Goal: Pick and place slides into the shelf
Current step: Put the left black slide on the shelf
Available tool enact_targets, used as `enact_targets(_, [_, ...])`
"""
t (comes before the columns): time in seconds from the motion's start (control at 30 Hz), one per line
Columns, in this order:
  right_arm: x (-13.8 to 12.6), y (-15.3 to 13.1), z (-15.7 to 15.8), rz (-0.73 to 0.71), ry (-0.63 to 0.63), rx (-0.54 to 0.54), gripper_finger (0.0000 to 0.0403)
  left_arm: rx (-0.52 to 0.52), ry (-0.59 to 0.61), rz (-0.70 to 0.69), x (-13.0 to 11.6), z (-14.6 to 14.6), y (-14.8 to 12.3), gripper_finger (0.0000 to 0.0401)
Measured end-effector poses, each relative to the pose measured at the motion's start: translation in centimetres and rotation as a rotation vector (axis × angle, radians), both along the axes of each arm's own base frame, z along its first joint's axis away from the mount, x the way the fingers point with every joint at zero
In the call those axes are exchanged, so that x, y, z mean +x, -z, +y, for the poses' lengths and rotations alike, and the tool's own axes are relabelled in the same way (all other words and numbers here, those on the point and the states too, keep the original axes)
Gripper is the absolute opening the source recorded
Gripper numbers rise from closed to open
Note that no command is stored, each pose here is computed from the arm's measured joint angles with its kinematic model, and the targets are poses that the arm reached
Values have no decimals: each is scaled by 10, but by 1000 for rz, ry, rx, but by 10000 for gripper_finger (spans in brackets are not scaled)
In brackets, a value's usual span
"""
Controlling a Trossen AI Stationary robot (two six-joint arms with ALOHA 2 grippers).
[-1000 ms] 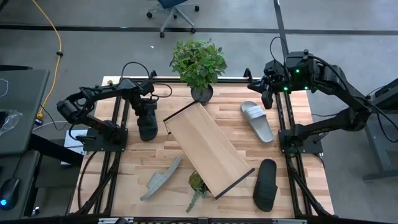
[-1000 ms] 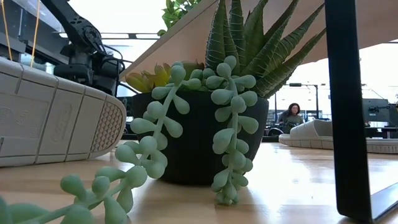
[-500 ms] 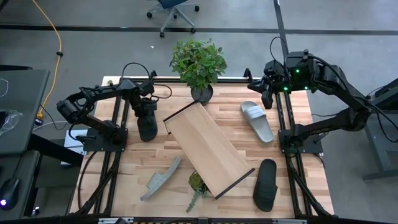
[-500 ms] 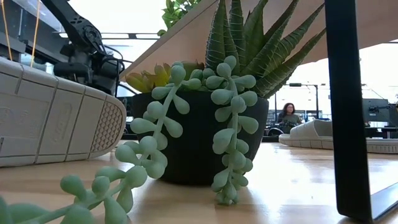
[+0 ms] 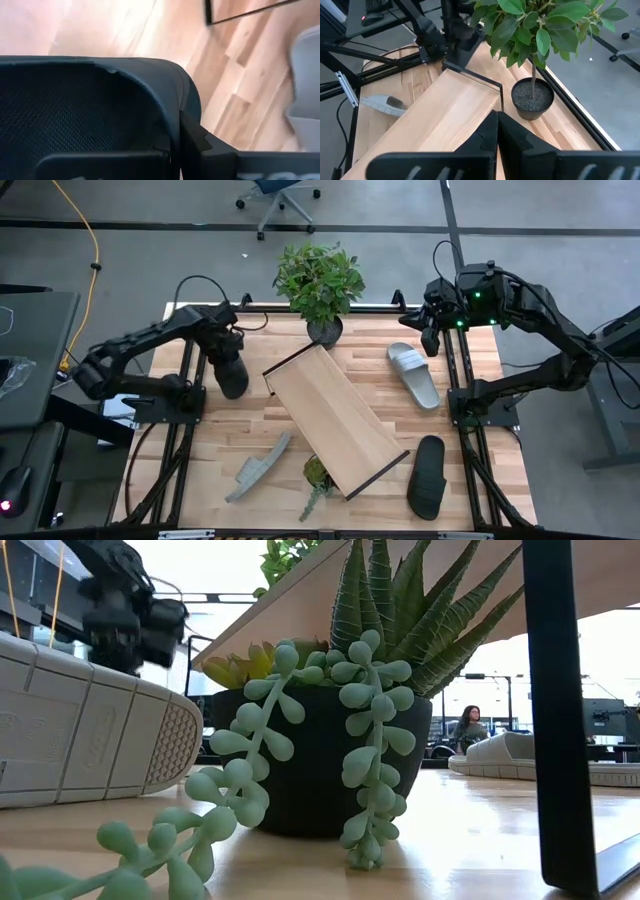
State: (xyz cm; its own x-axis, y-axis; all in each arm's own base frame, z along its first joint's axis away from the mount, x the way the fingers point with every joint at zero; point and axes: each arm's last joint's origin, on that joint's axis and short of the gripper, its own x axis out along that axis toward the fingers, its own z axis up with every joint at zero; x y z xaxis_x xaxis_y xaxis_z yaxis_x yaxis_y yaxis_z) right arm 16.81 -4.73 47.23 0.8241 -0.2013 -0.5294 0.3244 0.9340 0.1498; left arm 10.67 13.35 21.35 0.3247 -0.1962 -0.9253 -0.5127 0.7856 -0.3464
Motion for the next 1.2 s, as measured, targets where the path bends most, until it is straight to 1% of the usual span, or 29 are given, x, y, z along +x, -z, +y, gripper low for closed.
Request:
enact_targets(0.2, [0, 0, 0, 0, -1, 0, 0, 126, -26, -104, -7, -11, -43, 2])
enact_targets(0.27, [0, 0, 0, 0, -1, 0, 0, 171, -18, -151, -8, -17, -59, 2])
enact_targets(0.37, [0, 0, 0, 0, -1, 0, 0, 228, 21, -203, -10, -30, -82, 2])
enact_targets(0.5, [0, 0, 0, -5, 11, 21, 0, 278, 81, -270, -13, -49, -114, 2])
enact_targets(0.77, [0, 0, 1, -16, -12, 65, 0, 386, 177, -440, -8, -78, -177, 2])
enact_targets(0.87, [1, 0, 1, -20, -10, 76, 0, 381, 243, -475, 2, -85, -190, 2])
enact_targets(0.97, [4, 1, 1, -19, -8, 93, 0, 370, 311, -462, 19, -89, -196, 2])
enact_targets(1.07, [8, 3, 0, -13, -25, 118, 0, 351, 396, -446, 45, -93, -194, 2])
enact_targets(1.2, [13, 5, -1, -2, -28, 148, 0, 324, 509, -471, 84, -104, -192, 2])
